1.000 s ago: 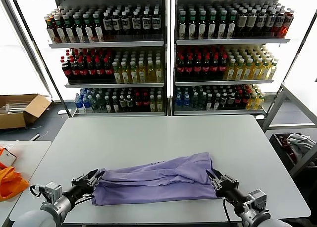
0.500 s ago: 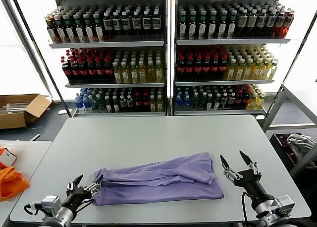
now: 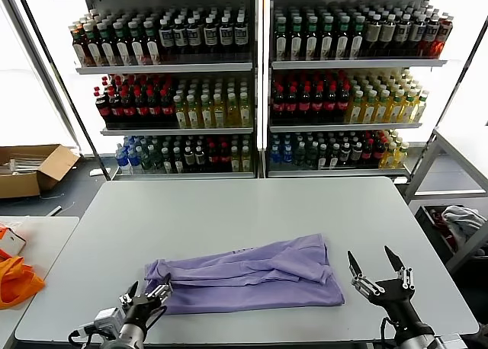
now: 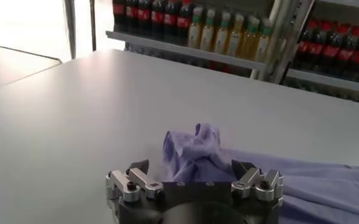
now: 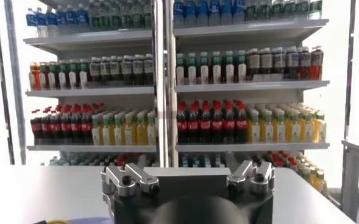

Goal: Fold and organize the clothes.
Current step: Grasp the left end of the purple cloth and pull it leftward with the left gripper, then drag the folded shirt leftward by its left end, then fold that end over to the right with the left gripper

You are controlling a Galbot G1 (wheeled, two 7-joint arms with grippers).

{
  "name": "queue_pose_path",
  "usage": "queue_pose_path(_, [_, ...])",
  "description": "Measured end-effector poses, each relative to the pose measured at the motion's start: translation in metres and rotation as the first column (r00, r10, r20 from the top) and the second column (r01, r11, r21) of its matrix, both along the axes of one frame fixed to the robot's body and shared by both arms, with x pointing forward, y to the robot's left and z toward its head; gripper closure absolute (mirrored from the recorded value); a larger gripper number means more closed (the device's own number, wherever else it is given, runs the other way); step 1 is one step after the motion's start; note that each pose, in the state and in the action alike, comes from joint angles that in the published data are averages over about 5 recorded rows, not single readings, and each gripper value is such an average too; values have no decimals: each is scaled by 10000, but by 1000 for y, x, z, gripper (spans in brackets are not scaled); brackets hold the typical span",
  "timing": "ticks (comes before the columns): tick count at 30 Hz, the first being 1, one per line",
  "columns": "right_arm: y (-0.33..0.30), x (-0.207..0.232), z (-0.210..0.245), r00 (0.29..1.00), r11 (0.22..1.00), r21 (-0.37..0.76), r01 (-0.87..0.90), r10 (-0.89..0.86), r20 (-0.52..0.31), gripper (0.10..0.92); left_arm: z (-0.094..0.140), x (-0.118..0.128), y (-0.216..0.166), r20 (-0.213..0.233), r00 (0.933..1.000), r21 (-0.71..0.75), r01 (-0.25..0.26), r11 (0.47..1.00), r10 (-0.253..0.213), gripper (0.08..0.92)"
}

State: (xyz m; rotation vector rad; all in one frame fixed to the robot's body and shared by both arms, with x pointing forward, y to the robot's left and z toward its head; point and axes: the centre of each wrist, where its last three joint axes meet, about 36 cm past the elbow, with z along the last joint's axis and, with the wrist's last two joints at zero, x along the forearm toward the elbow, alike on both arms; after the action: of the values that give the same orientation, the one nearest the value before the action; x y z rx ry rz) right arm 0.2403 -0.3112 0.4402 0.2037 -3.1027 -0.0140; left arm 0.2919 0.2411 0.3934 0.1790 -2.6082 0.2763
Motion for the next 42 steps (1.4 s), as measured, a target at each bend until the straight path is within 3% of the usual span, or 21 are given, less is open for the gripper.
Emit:
queue_pose_path(6, [1, -1, 0, 9999, 10000, 62, -63, 62, 96, 200, -8, 0, -15, -264, 9996, 23, -117, 9999, 117, 220])
queue_pose_path(14, [3, 2, -2, 9998, 9998, 140, -116, 114, 147, 200, -15, -4, -26, -300, 9995, 142, -91, 9999, 95, 447])
queue_pose_path(19, [1, 3, -2, 9998, 9998, 138, -119, 117, 154, 200, -22, -3, -23, -76, 10000, 446, -37, 9990, 41, 585])
queue_pose_path(26, [-2, 5, 1, 9997, 9998, 139, -114, 111, 238, 200, -28, 2, -8, 605, 9980, 876, 135, 9961, -189, 776])
queue_pose_path(31, [-3, 7, 2, 9995, 9998, 148, -128, 123, 292, 200, -21, 17, 28, 1327, 9905, 1425, 168, 9897, -359, 883])
queue_pose_path(36, [-3, 6, 2, 9995, 9997, 175, -140, 135, 296, 200, -6, 38, 96, 2032, 9771, 2613, 87, 9652, -638, 886])
queue_pose_path(42, [-1, 4, 3, 9994, 9996, 212, -171, 165, 293, 200, 20, 60, 191, 2300, 9669, 4189, 39, 9080, -1102, 886])
